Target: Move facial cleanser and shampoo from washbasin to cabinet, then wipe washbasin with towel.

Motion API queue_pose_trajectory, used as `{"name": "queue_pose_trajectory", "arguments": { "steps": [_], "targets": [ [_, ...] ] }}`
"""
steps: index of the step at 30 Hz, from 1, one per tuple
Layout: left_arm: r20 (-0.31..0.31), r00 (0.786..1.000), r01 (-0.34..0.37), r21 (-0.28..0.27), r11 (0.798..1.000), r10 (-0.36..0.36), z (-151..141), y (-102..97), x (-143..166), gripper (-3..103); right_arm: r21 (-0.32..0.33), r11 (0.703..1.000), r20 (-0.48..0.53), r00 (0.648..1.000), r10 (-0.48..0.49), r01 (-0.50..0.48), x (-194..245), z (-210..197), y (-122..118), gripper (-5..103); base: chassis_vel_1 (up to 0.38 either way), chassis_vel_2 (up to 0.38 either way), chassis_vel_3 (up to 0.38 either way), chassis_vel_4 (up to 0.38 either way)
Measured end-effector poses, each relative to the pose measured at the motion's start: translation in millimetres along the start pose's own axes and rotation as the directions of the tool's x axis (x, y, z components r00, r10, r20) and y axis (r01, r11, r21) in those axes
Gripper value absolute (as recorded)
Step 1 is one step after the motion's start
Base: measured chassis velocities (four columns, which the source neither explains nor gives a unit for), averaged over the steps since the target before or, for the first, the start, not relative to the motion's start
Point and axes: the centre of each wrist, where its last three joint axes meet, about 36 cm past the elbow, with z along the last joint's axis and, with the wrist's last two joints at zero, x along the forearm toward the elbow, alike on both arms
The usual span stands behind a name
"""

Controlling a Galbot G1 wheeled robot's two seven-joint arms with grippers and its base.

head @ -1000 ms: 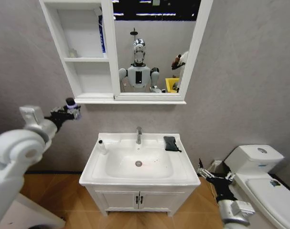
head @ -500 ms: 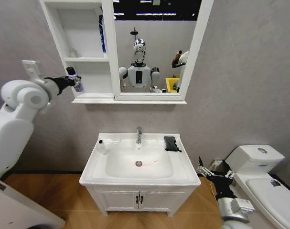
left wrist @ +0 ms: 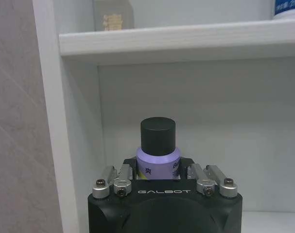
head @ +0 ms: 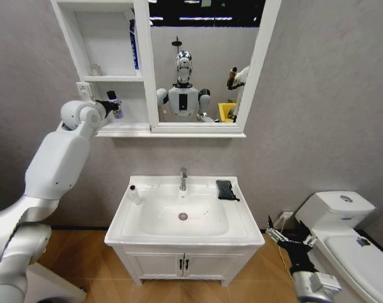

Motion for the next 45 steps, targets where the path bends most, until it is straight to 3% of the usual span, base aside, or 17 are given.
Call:
{"name": "queue_pose_trajectory", "arguments": {
  "steps": [5, 11, 15, 20, 22, 24, 25, 28, 29, 32, 34, 36, 37, 38, 41, 42, 45],
  "targets": [
    [-0.017, 1.0, 0.021, -0.002, 1.0, -0.022, 4.3, 0.2, -9.2, 40, -0.003, 1.0, 0.001, 1.0, 0.003, -0.003, -3.8, -0.7, 0.2, 100, 0.0, 0.0, 0.0, 0.0],
    [-0.025, 0.999, 0.035, 0.0, 0.999, -0.035, 8.2, -0.5, -13.4, 68, 0.004, 1.0, -0.002, 1.0, 0.006, -0.006, -5.0, -0.6, -2.7, 100, 0.0, 0.0, 0.0, 0.0],
    [-0.012, 0.999, 0.039, 0.0, 0.999, -0.039, 5.2, 0.8, -9.7, 78, 0.005, 1.0, -0.005, 1.0, 0.007, -0.007, -4.7, 0.0, -3.4, 100, 0.0, 0.0, 0.0, 0.0],
    [0.057, 0.998, 0.038, -0.002, 0.999, -0.037, -9.0, 10.6, 25.9, 97, 0.005, 1.0, -0.002, 1.0, 0.006, -0.006, -5.5, -0.3, -3.2, 100, 0.0, 0.0, 0.0, 0.0],
    [0.068, 0.997, 0.033, -0.003, 0.999, -0.033, -9.3, 13.5, 37.0, 97, 0.005, 1.0, 0.0, 1.0, 0.006, -0.006, -5.9, -0.6, -2.9, 100, 0.0, 0.0, 0.0, 0.0],
    [0.092, 0.996, 0.017, 0.0, 1.0, -0.017, 1.0, 27.7, 86.3, 100, 0.004, 1.0, 0.003, 1.0, 0.003, -0.003, -7.4, -1.5, -1.4, 100, 0.0, 0.0, 0.0, 0.0],
    [0.092, 0.996, 0.017, 0.0, 1.0, -0.017, 1.0, 27.7, 86.3, 100, 0.004, 1.0, 0.003, 1.0, 0.003, -0.003, -7.4, -1.5, -1.4, 100, 0.0, 0.0, 0.0, 0.0],
    [0.127, 0.988, -0.089, -0.018, 0.996, 0.091, 36.0, 20.3, 165.6, 100, 0.005, 1.0, 0.001, 1.0, -0.007, 0.007, -8.9, -0.8, 3.5, 100, 0.0, 0.0, 0.0, 0.0],
    [0.127, 0.988, -0.089, -0.018, 0.996, 0.091, 36.0, 20.3, 165.6, 100, 0.005, 1.0, 0.001, 1.0, -0.007, 0.007, -8.9, -0.8, 3.5, 100, 0.0, 0.0, 0.0, 0.0],
    [0.097, 0.984, -0.148, -0.032, 0.988, 0.151, 77.7, 8.5, 206.7, 100, 0.004, 1.0, -0.01, 1.0, -0.018, 0.018, -8.4, -0.2, 8.0, 100, 0.0, 0.0, 0.0, 0.0],
    [0.051, 0.985, -0.165, -0.047, 0.985, 0.167, 120.7, -2.5, 235.3, 100, 0.003, 1.0, -0.012, 1.0, -0.028, 0.028, -8.7, -1.0, 12.4, 100, 0.0, 0.0, 0.0, 0.0],
    [0.006, 0.989, -0.146, -0.053, 0.988, 0.147, 159.5, -9.8, 246.2, 100, 0.006, 0.999, -0.01, 0.999, -0.034, 0.034, -9.0, -1.9, 14.1, 100, 0.0, 0.0, 0.0, 0.0],
    [0.006, 0.989, -0.146, -0.053, 0.988, 0.147, 159.5, -9.8, 246.2, 100, 0.006, 0.999, -0.01, 0.999, -0.034, 0.034, -9.0, -1.9, 14.1, 100, 0.0, 0.0, 0.0, 0.0],
    [-0.021, 0.993, -0.118, -0.047, 0.992, 0.117, 190.8, -14.2, 248.0, 100, 0.01, 0.999, -0.009, 0.999, -0.038, 0.038, -9.3, -2.9, 14.4, 100, 0.0, 0.0, 0.0, 0.0],
    [-0.026, 0.999, -0.037, -0.054, 0.998, 0.035, 257.7, -21.2, 237.2, 100, 0.016, 0.999, -0.005, 0.999, -0.046, 0.046, -10.5, -5.9, 14.3, 100, 0.0, 0.0, 0.0, 0.0],
    [-0.026, 0.999, -0.037, -0.054, 0.998, 0.035, 257.7, -21.2, 237.2, 100, 0.016, 0.999, -0.005, 0.999, -0.046, 0.046, -10.5, -5.9, 14.3, 100, 0.0, 0.0, 0.0, 0.0],
    [-0.031, 0.999, 0.006, -0.086, 0.996, -0.009, 312.7, -25.9, 221.9, 100, 0.018, 0.999, -0.001, 0.999, -0.047, 0.047, -9.4, -8.8, 13.9, 100, 0.0, 0.0, 0.0, 0.0]
  ]
}}
